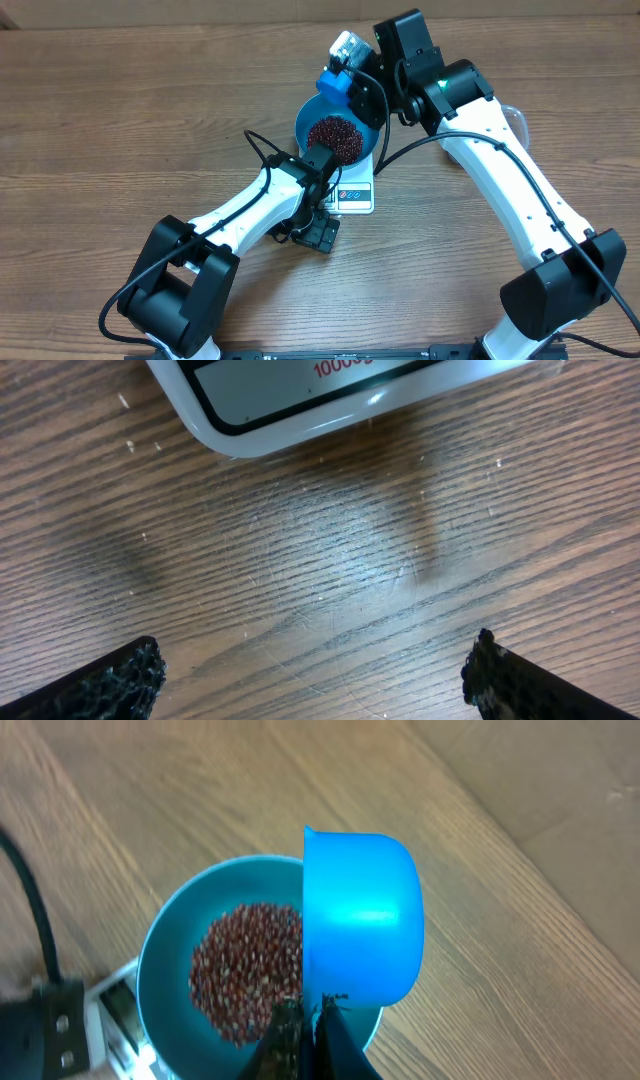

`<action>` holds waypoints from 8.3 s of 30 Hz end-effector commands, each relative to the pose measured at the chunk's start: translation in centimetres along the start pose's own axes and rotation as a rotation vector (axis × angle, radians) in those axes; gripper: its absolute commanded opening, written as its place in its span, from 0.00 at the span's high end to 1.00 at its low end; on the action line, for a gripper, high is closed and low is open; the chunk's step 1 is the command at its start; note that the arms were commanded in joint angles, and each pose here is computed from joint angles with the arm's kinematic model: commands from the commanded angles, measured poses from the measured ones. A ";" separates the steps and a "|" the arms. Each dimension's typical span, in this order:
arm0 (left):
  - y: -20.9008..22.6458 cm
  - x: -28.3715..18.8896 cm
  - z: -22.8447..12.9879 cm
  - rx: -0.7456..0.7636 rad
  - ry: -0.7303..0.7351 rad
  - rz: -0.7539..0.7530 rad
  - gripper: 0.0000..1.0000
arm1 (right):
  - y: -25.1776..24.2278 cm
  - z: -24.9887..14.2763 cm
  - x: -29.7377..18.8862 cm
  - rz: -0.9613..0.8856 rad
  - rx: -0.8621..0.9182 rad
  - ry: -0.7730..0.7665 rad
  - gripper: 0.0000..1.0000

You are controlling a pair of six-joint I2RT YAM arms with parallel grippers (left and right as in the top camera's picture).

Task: Scoop item into bowl and weigh 150g on scale
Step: 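Carry the empty scoop back right to the bean tub, then dip the scoop into the red beans again with the right gripper, then push the blue scoop down through the beans in the tub, then drag the scoop through the beans and tilt it up, right gripper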

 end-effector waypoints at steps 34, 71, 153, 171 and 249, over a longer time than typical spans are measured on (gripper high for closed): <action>-0.2 -0.1 0.8 0.017 -0.027 -0.006 0.00 | -14.8 -17.0 -12.7 -0.284 0.917 0.235 0.96; -0.2 -0.1 1.1 0.018 -0.041 -0.008 0.01 | -15.6 -19.8 -6.7 -0.426 0.553 0.484 0.96; -0.1 -0.1 0.9 0.018 -0.031 -0.005 0.01 | -15.3 -24.4 -1.7 -0.391 0.542 0.615 0.96; -0.1 -0.1 0.9 0.018 -0.031 -0.005 0.01 | -14.7 -24.9 0.7 -0.309 0.619 0.590 0.96; -0.2 -0.1 0.9 0.018 -0.031 -0.006 0.00 | -16.5 -25.4 -1.0 0.158 1.443 0.181 0.96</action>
Point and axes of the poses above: each gripper's point midway between its finger pads, its own x axis out along the fingers, its own y axis along the line the jaws close on, z = x × y, the point moved 3 cm from there along -x, back along the fingers, and after that the axes turned 4 degrees about x, right-handed, at the moved point
